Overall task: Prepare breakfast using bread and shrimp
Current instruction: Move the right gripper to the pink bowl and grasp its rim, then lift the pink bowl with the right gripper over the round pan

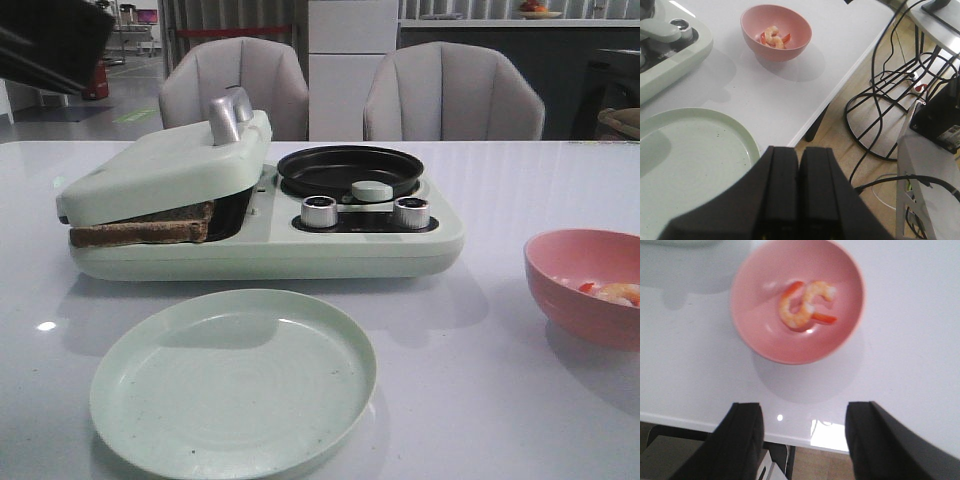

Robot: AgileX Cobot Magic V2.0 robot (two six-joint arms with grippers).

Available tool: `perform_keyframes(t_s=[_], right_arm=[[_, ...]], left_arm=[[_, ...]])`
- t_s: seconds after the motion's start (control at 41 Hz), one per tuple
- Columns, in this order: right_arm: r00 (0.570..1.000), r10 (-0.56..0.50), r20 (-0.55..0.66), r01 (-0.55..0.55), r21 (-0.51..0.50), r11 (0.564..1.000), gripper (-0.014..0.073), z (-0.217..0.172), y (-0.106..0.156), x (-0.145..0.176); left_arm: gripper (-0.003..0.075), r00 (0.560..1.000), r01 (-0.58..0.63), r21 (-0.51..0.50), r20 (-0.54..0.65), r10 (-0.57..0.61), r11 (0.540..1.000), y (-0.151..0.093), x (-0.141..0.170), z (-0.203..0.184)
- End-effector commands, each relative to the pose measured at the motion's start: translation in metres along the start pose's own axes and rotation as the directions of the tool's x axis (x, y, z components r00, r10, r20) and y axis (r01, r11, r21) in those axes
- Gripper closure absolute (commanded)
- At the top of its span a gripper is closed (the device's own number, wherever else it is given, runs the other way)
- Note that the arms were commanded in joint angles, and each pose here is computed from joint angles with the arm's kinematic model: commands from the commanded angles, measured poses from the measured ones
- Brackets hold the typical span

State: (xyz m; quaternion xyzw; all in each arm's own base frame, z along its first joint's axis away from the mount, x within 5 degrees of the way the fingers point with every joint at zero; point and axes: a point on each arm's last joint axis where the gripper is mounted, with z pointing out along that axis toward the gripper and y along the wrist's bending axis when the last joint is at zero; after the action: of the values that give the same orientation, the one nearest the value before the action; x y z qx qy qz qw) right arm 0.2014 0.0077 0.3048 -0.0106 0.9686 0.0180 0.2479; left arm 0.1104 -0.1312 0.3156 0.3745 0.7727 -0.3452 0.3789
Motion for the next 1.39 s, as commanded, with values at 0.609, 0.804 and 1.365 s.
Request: perform_keyframes(t_s=[0.609, 0.804, 1.365], right_arm=[[0.988, 0.153, -0.036, -0.152, 0.024, 0.988, 0.0127, 0.128, -0.046, -0.059], [0.984, 0.172, -0.055, -0.171, 0.021, 0.985, 0.0253, 0.148, -0.047, -0.058], [0.981, 0.123, 0.150, -0.130, 0.033, 0.991, 0.0587, 0.095, -0.044, -0.072]], left_arm=[[0.0621, 0.998, 0.017, 0.009, 0.066, -0.017, 1.000, -0.004, -0.012, -0.004], [0.0621, 0.998, 0.017, 0.009, 0.066, -0.017, 1.000, -0.004, -0.012, -0.004], [0.0621, 0.998, 0.017, 0.009, 0.066, -0.017, 1.000, -0.004, -0.012, -0.004]])
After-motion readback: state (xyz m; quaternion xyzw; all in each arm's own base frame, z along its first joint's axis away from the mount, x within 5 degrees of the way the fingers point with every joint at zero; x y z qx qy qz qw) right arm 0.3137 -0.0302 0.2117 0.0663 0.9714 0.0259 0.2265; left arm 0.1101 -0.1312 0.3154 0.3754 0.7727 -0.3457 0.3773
